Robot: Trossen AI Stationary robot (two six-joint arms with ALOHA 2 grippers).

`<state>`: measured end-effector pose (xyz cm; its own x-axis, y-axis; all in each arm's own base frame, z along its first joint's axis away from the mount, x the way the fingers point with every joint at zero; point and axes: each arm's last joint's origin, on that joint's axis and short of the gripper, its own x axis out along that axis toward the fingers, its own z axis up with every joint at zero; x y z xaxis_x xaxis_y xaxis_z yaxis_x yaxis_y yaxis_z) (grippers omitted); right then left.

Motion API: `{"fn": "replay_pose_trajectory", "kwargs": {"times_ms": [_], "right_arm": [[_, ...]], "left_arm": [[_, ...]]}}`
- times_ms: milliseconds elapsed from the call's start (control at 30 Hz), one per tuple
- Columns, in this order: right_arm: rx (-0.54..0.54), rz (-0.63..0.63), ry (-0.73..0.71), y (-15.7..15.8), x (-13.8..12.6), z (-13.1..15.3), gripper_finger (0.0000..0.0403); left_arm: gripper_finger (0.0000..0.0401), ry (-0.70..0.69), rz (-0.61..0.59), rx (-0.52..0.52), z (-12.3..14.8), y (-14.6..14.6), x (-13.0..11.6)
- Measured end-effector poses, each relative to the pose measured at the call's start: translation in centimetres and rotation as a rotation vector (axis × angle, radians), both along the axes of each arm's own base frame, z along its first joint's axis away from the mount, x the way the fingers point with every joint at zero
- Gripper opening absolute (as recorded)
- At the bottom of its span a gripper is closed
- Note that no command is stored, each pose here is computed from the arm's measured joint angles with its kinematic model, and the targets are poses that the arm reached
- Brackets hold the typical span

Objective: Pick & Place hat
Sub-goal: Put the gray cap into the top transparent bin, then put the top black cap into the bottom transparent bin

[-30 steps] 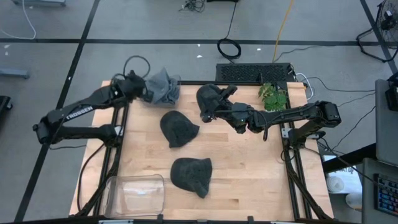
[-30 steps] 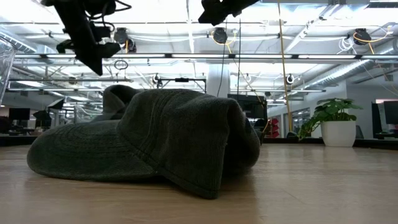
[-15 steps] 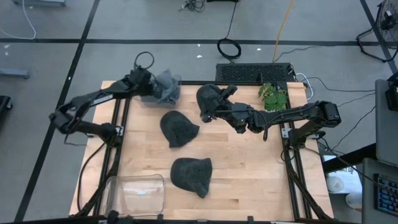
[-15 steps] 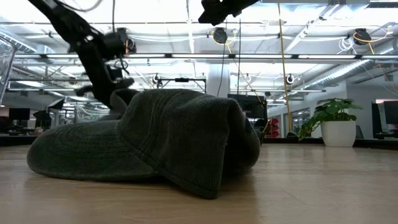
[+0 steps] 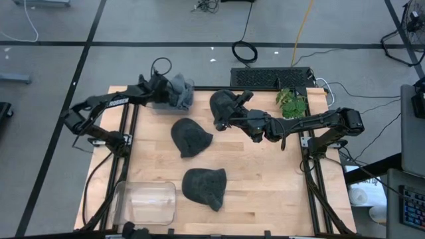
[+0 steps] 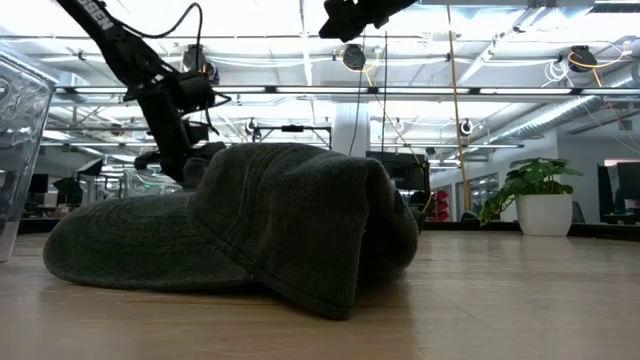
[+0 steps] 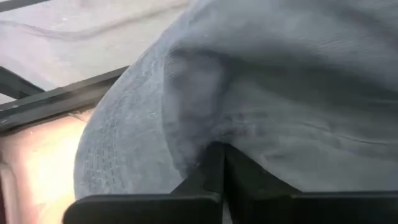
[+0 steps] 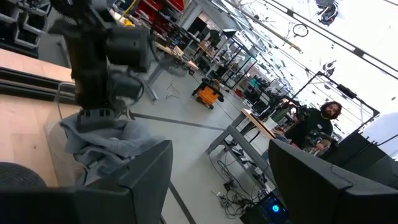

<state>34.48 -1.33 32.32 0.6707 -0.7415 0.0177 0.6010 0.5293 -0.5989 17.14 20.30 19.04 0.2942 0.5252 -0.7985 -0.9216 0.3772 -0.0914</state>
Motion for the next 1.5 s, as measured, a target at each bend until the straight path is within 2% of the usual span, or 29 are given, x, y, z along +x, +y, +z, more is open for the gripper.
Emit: {"fn": "replay_pose_trajectory", "kwargs": {"times_ms": [167,333,467,667,833,967,1067,1200,1267,1333,1500], "right_arm": [[-0.001,0.0,0.007,0.0,0.0,-0.1,0.0254],[-0.001,-0.001,0.015,0.0,0.0,-0.1,0.0254],[-0.002,-0.001,0.016,0.0,0.0,-0.1,0.0254],[0.024,0.001,0.037,0.1,0.0,-0.5,0.0254],[0.088,-0.001,0.103,0.2,-0.1,-1.8,0.0254],[0.126,0.044,0.222,1.0,-0.4,-3.1,0.0254],[0.218,0.212,0.358,2.2,-0.7,-4.6,0.0254],[0.537,0.522,0.46,3.4,-1.2,-6.1,0.0254],[0.649,0.58,0.503,3.4,-1.6,-6.6,0.0254],[0.681,0.535,0.508,3.1,-1.7,-6.8,0.0254],[0.628,0.26,0.449,0.5,-2.0,-6.9,0.0254]], "left_arm": [[0.0008,-0.114,-0.059,0.03,2.9,-1.4,-0.6],[0.0004,-0.202,-0.201,0.054,5.3,-3.6,-1.0],[0.0013,-0.237,-0.332,0.169,7.6,-5.5,-1.5],[0.0003,-0.276,-0.492,0.336,10.5,-8.7,-2.8],[0.0018,-0.411,-0.686,0.342,12.1,-11.8,-4.0],[0.0006,-0.525,-0.865,0.335,12.8,-14.2,-4.7],[0.0007,-0.579,-0.951,0.343,12.8,-15.6,-5.3],[0.0014,-0.675,-1.003,0.376,12.1,-16.9,-6.1],[0.0011,-0.733,-1.016,0.399,11.4,-17.4,-6.4],[0.0005,-0.777,-1.016,0.399,10.3,-17.7,-6.6],[0.0017,-0.812,-0.928,0.378,8.3,-17.8,-7.0]]}}
